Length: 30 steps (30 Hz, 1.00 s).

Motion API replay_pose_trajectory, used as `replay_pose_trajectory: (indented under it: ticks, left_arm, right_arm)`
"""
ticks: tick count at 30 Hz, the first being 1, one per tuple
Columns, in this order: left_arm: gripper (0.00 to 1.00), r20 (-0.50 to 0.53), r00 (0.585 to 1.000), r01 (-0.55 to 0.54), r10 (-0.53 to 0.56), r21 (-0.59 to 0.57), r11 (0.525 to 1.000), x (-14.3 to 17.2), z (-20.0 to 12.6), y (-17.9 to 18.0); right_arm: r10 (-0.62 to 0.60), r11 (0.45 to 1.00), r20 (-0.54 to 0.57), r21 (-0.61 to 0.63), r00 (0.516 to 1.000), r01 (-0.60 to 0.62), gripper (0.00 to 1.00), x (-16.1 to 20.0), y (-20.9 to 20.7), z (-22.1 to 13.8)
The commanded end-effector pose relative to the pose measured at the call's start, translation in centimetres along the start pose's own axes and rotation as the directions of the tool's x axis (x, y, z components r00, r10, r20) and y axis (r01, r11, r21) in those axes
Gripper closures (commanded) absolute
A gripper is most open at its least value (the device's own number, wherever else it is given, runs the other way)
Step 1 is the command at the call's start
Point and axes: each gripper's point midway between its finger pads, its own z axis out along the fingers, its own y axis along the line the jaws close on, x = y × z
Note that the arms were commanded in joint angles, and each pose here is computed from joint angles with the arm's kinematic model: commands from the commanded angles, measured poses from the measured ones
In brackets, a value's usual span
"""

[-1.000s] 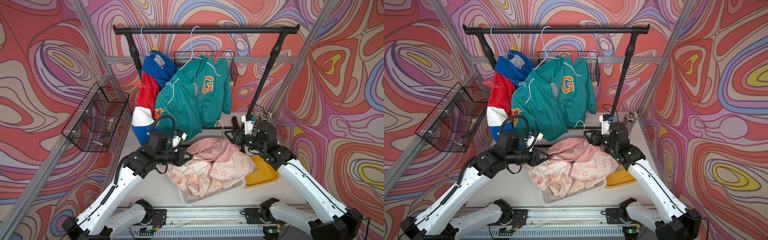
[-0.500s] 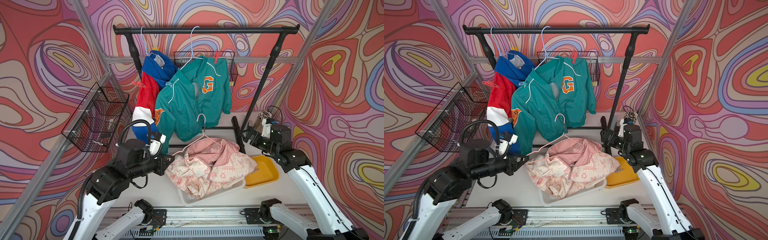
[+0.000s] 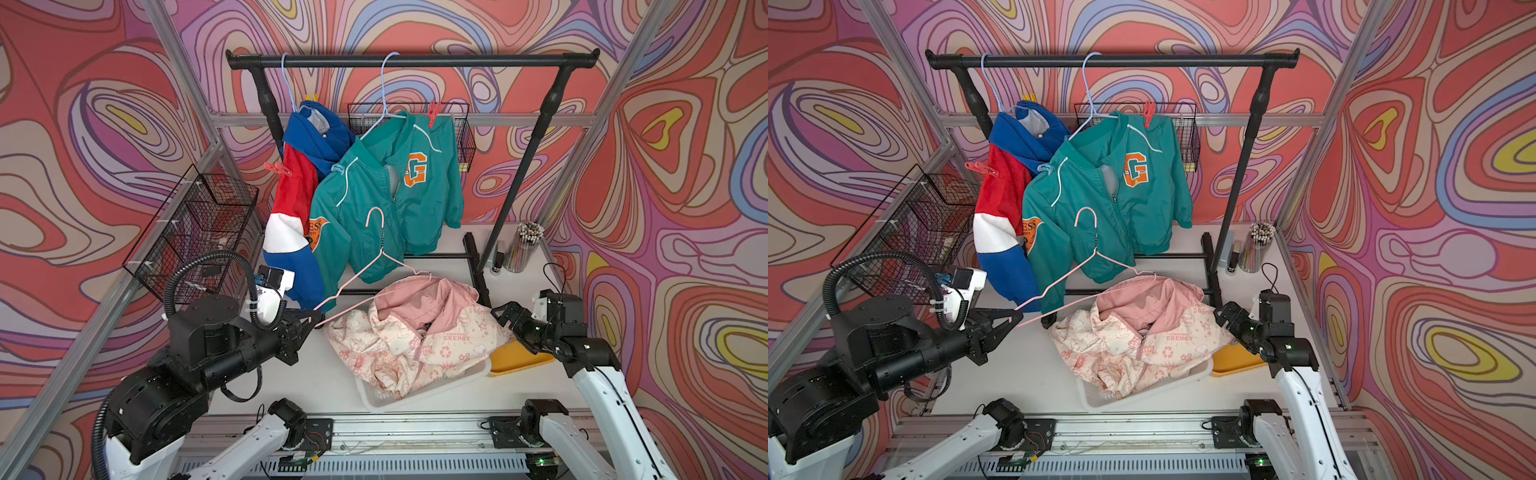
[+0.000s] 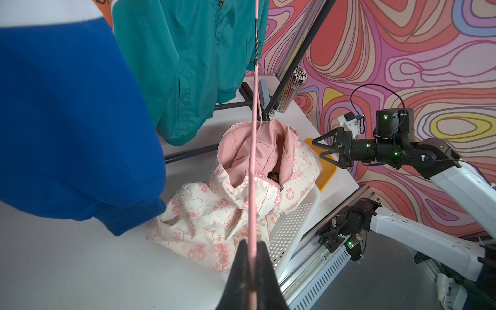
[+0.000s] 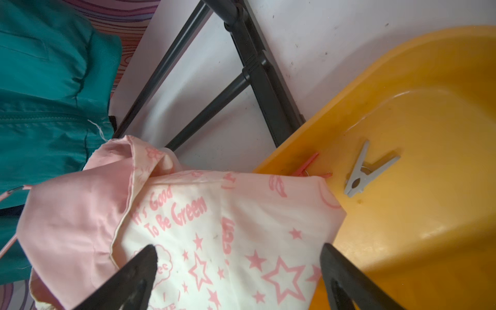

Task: Remove the clothespins securing jackets to the hanger
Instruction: Remove the jacket from the hanger, then adjust the jacket in the storage box.

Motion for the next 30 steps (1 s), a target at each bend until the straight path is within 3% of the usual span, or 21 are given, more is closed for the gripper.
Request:
replay_pose_trajectory:
  ticks: [1, 5, 9, 10, 12, 16, 22, 27, 30]
  left_arm:
    - [1.00, 0.006, 1.000, -0.021, 0.021, 0.017, 1.000, -0.3, 0.0, -0.3]
    - [1.00, 0.027, 0.999, -0.024, 0.022, 0.056, 0.998, -0.7, -0.5, -1.1]
    - [1.00, 0.027, 0.999, -0.030, 0.028, 0.057, 0.998, -0.9, -0.7, -1.3]
    - [1.00, 0.027, 0.999, -0.032, 0.031, 0.062, 0.998, -1.0, -0.7, -1.4]
    - [1.00, 0.027, 0.999, -0.032, 0.031, 0.065, 0.997, -1.0, -0.6, -1.4]
    - [1.00, 0.027, 0.999, -0.028, 0.027, 0.065, 0.997, -1.1, -0.3, -1.4]
    - [1.00, 0.033, 0.999, -0.029, 0.026, 0.071, 0.997, -1.9, 0.3, -1.6]
    - [1.00, 0.104, 0.994, -0.044, 0.045, -0.007, 0.999, -3.8, -0.4, -0.7]
    - [1.00, 0.158, 0.986, -0.043, 0.050, -0.049, 0.998, -5.2, -1.3, -0.4]
  right_arm:
    - [0.071, 0.997, -0.067, -0.003, 0.995, -0.072, 0.05, 1.8, -1.1, 1.3]
    - [0.099, 0.995, -0.070, -0.023, 0.993, -0.101, 0.09, 1.9, -1.0, 2.0]
    - [0.091, 0.992, -0.060, -0.086, 0.994, -0.096, 0.23, 1.2, 0.4, 1.8]
    - [0.087, 0.991, -0.054, -0.102, 0.995, -0.092, 0.33, 0.9, 0.8, 1.7]
    - [0.071, 0.990, -0.025, -0.121, 0.997, -0.074, 0.63, 0.2, 1.6, 0.9]
    - [0.008, 0.986, 0.014, -0.167, 1.000, -0.006, 0.99, -0.9, 3.8, -0.8]
    - [-0.145, 0.943, 0.016, -0.300, 0.989, 0.143, 1.00, 0.7, 10.7, -1.8]
    - [-0.348, 0.890, -0.034, -0.325, 0.937, 0.319, 1.00, 7.5, 16.8, 1.0]
    - [-0.391, 0.886, -0.082, -0.305, 0.917, 0.350, 1.00, 11.1, 17.9, 4.2]
